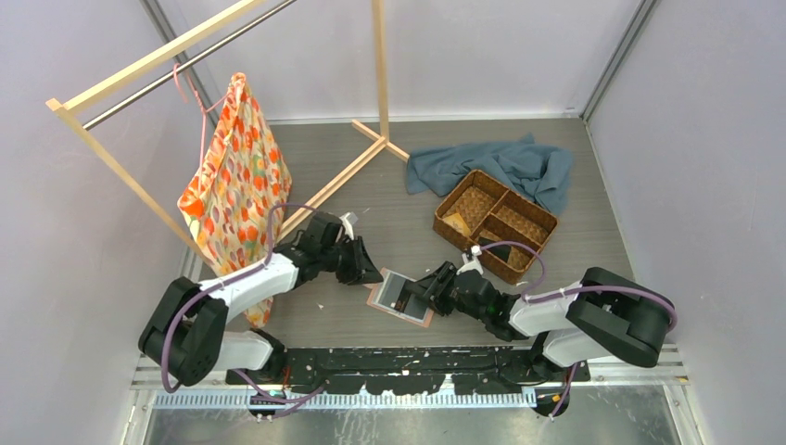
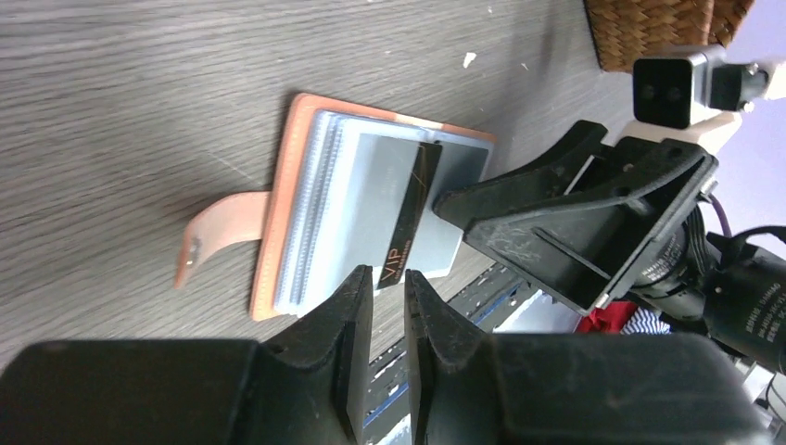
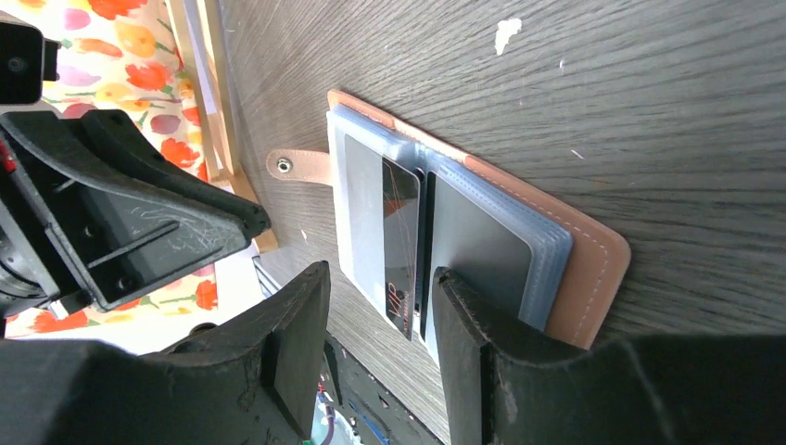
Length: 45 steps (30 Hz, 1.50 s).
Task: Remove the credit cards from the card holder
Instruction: Remove the credit card from the card holder.
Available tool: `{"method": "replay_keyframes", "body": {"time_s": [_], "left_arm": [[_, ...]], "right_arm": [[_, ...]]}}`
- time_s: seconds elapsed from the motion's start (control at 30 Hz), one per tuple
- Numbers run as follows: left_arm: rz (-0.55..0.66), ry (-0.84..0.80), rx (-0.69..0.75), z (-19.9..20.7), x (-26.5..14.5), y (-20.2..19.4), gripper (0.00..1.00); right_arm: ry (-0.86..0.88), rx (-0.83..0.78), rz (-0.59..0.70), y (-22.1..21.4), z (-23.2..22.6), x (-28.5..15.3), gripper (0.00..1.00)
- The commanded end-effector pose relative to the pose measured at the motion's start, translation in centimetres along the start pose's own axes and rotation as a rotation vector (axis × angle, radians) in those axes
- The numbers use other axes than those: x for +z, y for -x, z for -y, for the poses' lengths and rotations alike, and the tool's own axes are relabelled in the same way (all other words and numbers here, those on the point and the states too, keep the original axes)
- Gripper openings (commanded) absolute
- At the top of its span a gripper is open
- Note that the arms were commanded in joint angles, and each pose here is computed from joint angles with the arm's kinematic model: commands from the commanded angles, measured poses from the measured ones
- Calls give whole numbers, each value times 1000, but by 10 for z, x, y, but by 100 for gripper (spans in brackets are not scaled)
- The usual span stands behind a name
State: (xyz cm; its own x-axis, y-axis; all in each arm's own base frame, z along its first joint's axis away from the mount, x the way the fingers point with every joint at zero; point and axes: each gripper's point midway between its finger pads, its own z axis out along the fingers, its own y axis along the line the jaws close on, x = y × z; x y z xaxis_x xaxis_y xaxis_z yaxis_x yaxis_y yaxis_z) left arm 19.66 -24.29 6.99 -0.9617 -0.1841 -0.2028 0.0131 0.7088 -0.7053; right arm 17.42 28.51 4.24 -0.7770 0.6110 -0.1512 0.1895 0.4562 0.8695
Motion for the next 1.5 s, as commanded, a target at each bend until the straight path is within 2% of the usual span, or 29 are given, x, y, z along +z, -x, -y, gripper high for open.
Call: {"method": "replay_keyframes", "body": {"time_s": [0.0,0.47,1.47], "left_arm": [[-19,-44,40,16,3,-3,20],[-65,-23,4,-2,39,-6,15],[-162,91,-57,-46,59,-40,10]], "right_arm": [[-65,-32,32,5,20,3,50],[-66,-29,25,3,20,4,51],[-91,-11,46,5,38,6,53]]}}
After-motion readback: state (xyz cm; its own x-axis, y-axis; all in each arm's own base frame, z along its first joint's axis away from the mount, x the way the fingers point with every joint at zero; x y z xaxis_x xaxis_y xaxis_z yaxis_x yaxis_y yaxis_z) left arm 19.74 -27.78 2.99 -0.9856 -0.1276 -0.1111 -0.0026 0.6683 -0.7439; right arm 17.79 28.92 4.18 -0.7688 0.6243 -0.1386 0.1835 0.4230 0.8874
